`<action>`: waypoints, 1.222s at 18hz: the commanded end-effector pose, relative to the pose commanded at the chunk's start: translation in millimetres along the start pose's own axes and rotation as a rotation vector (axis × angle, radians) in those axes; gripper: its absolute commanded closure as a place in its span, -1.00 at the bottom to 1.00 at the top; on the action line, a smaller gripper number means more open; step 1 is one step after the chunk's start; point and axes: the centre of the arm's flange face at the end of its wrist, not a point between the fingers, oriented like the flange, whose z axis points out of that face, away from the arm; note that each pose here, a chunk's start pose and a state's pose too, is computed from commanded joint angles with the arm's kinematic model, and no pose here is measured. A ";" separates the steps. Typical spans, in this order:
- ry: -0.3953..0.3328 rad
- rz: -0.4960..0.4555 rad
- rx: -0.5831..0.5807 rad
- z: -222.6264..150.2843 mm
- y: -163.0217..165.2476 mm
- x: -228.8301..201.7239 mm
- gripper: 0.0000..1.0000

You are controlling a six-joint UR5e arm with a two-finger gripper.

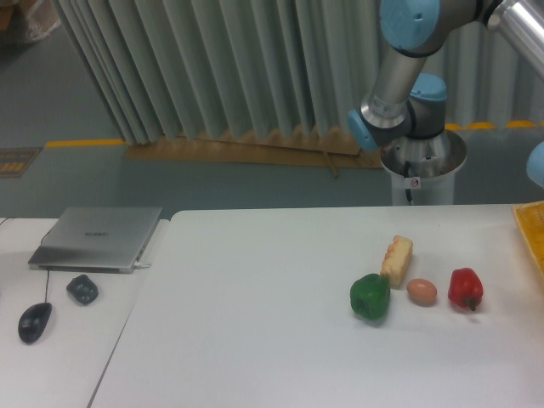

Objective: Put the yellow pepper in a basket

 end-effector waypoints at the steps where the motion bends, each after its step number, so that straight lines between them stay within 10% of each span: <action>1: -0.009 -0.003 0.005 -7.2 0.9 1.4 -1.00; 8: -0.063 -0.030 0.045 -81.9 -10.3 32.3 -1.00; 12: 0.076 -0.106 0.143 -91.0 -26.0 42.0 -1.00; 22: 0.101 -0.079 0.147 -91.7 -56.1 25.8 -1.00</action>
